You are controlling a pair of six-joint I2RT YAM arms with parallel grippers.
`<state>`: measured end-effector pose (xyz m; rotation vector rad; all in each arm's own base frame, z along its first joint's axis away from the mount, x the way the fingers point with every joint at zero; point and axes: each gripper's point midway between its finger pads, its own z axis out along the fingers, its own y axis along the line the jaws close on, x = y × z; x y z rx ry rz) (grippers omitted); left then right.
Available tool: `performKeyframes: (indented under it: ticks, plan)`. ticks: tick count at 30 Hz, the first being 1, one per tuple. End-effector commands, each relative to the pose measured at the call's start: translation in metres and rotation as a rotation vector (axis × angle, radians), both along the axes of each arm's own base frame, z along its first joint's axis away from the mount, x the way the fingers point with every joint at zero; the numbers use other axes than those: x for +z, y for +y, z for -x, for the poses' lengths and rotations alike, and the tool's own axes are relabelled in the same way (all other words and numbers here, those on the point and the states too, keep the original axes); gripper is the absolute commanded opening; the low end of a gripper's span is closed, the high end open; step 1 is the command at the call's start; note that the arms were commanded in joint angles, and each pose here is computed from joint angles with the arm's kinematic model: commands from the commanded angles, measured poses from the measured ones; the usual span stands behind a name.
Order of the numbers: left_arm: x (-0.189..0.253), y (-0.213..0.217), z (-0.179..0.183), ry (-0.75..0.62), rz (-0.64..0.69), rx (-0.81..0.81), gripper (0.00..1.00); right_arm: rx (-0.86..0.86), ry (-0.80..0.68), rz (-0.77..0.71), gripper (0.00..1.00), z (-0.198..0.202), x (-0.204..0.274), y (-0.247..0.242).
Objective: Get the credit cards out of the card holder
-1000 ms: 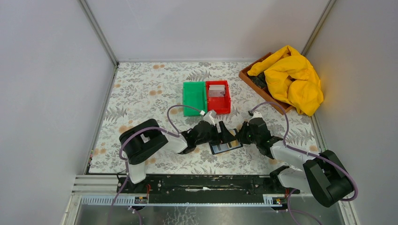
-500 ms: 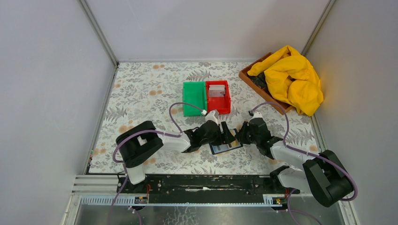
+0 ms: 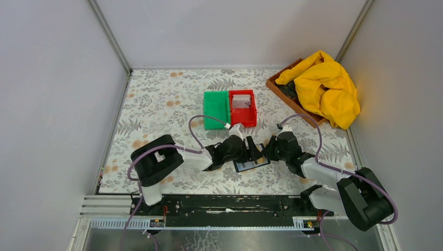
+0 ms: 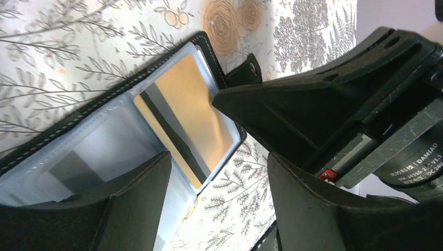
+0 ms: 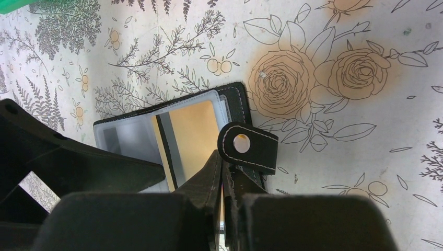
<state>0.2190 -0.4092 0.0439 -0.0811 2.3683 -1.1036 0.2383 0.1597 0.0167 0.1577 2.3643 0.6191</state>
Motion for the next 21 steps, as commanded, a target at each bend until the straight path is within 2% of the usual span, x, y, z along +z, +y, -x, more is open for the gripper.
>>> performKeyframes:
  ticks: [1,9,17,21]
  plan:
    - [-0.011,-0.008,0.014,0.027,0.039,-0.035,0.75,0.003,-0.002,-0.008,0.05,0.0,0.0,0.0]
    - [0.012,-0.013,0.018,0.037,0.221,-0.019,0.75,0.003,0.009,-0.006,0.05,0.0,-0.004,0.0]
    - [0.036,0.0,0.01,-0.004,0.342,0.078,0.75,0.014,0.021,-0.018,0.04,0.003,-0.006,0.002]
    - [0.033,0.0,0.004,-0.007,0.357,0.109,0.75,0.019,0.024,-0.023,0.04,0.004,-0.006,0.003]
